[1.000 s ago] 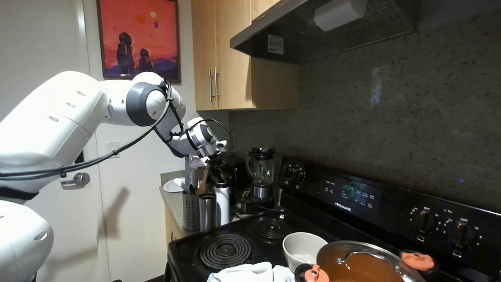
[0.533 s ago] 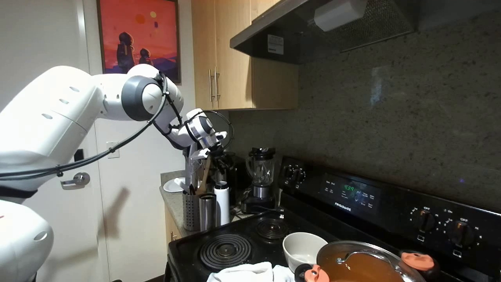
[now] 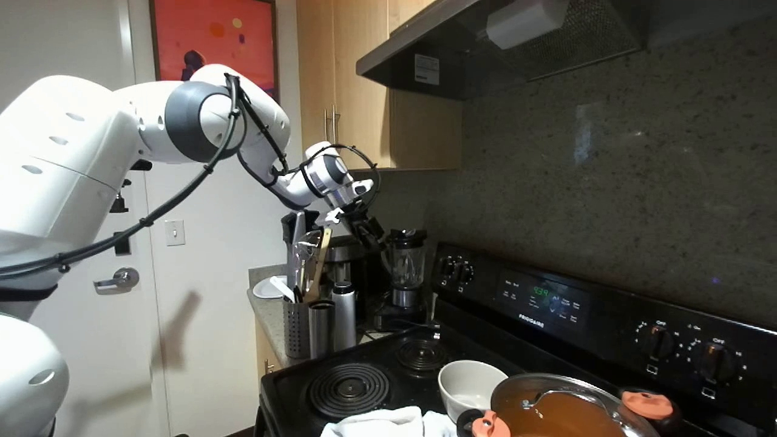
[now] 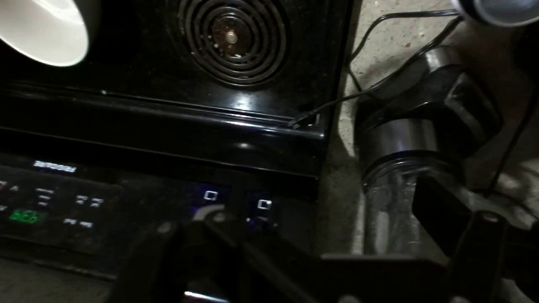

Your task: Move the white bottle closer to the silver bottle then move the large white bowl to the back left of the stove, then move the small white bowl to the front left of the stove

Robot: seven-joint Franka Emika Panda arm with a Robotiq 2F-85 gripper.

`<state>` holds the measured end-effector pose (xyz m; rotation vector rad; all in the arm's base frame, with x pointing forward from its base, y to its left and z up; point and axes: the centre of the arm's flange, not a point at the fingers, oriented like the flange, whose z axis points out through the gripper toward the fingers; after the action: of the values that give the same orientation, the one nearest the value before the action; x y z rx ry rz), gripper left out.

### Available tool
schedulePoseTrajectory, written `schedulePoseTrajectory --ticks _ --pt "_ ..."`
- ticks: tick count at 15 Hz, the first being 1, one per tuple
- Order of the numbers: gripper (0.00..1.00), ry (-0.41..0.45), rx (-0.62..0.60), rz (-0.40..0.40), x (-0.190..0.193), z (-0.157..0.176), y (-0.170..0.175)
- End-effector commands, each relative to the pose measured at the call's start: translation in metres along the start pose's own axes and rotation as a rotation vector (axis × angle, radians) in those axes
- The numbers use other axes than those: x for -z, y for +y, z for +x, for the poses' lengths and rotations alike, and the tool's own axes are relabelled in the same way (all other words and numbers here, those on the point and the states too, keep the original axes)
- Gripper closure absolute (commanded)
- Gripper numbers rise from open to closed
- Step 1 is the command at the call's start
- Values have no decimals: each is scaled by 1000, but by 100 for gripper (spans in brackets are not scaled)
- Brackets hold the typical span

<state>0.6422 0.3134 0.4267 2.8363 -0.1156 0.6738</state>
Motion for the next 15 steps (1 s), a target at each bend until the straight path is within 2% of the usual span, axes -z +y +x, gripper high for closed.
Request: schedulePoseTrajectory --ticks 1,5,8,15 --pt "0 -30 -96 -43 7 -11 94" --pt "0 -79 -209 -122 -3 -27 187" --pt "0 -120 -277 -167 -4 -46 240" --pt "0 -205 -377 -214 -6 -121 311"
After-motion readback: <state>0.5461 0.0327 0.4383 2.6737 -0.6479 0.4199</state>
